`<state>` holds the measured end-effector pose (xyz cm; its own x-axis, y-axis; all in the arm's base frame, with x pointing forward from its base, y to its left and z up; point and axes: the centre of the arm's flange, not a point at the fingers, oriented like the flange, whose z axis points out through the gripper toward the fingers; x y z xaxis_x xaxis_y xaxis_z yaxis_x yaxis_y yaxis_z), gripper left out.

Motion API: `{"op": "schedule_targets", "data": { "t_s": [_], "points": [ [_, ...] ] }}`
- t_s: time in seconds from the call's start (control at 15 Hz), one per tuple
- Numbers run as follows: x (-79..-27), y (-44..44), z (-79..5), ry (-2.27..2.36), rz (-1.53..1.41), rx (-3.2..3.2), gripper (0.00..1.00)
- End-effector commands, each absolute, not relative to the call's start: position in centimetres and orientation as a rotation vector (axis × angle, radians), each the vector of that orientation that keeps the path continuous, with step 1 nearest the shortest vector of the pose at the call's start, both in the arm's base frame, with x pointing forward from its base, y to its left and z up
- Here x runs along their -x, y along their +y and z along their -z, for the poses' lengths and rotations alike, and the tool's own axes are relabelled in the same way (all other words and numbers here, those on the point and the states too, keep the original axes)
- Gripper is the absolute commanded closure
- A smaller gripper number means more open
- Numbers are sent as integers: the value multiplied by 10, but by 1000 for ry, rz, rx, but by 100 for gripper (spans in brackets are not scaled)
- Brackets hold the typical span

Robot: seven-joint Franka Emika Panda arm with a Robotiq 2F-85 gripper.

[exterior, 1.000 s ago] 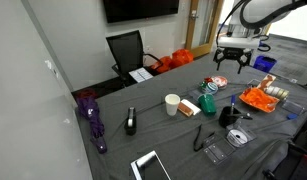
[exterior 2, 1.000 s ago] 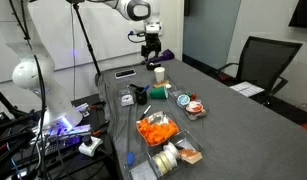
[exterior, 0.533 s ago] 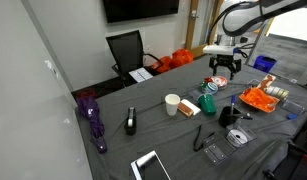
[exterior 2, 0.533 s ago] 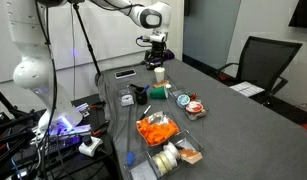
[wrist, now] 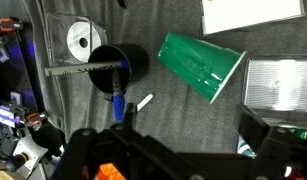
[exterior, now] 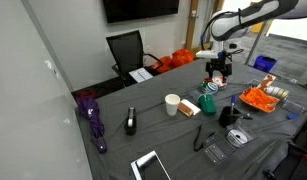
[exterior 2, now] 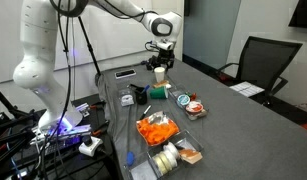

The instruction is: Se the green cup straight and put the marker inside it

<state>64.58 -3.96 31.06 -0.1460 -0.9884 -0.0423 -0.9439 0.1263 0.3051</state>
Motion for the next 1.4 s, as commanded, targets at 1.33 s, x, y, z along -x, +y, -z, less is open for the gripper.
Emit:
{"op": "schedule_targets", "data": {
  "t_s": [1.33],
  "points": [
    [-671,-60,-218,-2425,470,-1469,0]
  ]
}}
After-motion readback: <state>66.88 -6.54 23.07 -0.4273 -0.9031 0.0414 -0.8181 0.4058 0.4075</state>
